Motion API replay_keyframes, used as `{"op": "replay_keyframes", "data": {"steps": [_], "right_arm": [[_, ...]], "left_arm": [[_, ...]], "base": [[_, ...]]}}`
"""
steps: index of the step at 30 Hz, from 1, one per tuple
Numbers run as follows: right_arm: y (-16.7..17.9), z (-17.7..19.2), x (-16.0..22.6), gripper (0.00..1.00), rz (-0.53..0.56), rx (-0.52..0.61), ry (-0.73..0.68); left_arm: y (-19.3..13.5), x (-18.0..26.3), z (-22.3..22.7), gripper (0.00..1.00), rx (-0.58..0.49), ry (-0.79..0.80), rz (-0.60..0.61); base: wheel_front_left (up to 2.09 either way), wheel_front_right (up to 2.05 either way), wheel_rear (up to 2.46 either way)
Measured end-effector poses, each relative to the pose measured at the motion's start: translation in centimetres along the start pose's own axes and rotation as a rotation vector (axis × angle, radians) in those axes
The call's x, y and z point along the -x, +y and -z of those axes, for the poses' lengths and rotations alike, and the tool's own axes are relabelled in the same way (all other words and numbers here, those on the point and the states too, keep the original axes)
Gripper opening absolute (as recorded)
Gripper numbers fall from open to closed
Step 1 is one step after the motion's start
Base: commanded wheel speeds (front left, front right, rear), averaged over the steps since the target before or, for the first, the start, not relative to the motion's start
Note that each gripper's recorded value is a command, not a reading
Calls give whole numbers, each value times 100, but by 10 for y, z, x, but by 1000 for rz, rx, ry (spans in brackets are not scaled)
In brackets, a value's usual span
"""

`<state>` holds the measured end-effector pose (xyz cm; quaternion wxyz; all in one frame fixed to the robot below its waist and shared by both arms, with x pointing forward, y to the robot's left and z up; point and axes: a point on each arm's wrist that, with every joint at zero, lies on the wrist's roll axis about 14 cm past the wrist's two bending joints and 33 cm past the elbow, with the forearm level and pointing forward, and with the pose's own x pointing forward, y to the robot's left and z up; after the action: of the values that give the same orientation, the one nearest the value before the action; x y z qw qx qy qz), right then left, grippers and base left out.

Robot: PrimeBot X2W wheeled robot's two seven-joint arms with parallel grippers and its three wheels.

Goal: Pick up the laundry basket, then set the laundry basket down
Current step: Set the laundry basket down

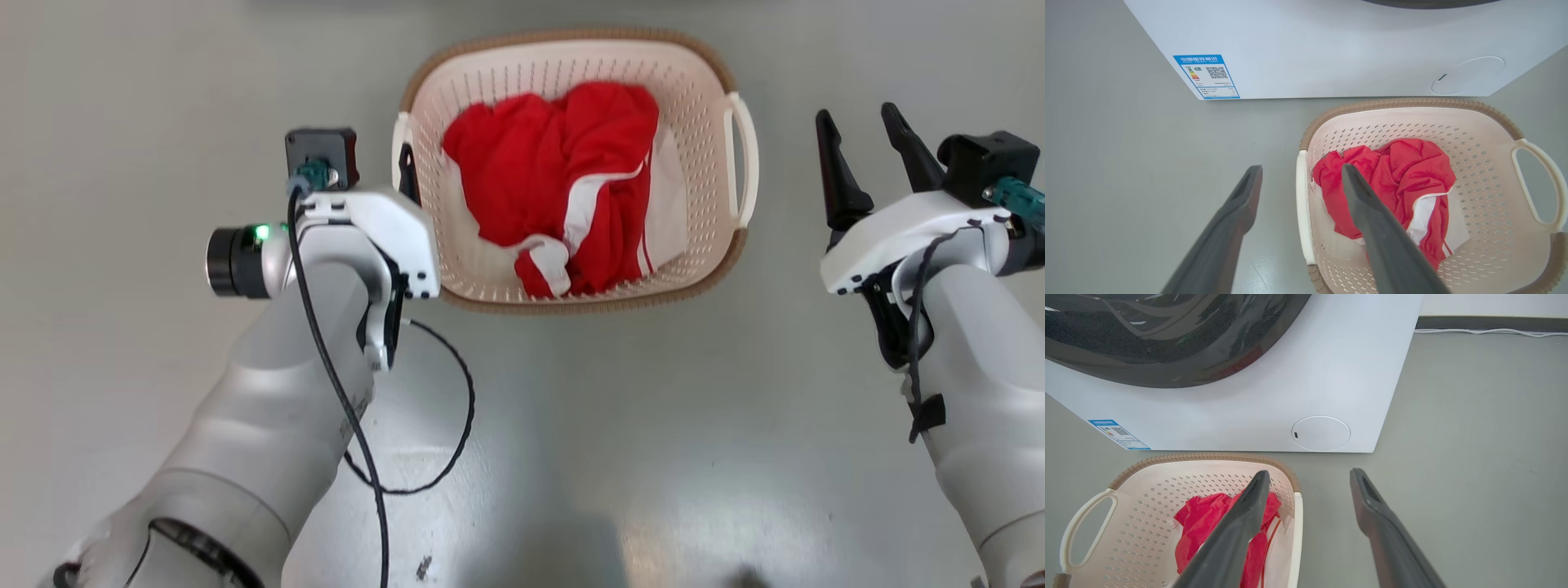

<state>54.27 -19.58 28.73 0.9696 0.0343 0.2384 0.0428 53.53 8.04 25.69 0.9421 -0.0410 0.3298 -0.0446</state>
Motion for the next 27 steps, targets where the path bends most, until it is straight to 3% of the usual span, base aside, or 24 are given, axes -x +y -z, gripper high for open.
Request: {"op": "replay_keyframes", "data": {"steps": [11,27], "right_arm": [[-10,-68,41,100,40,24,-164],[-9,-108,130,100,57,58,-304]], "left_arm": [[8,49,-35,100,6,-113,4],[22,135,-57,100,71,-265,3]], "base": [[0,0,0],[0,0,0]]}}
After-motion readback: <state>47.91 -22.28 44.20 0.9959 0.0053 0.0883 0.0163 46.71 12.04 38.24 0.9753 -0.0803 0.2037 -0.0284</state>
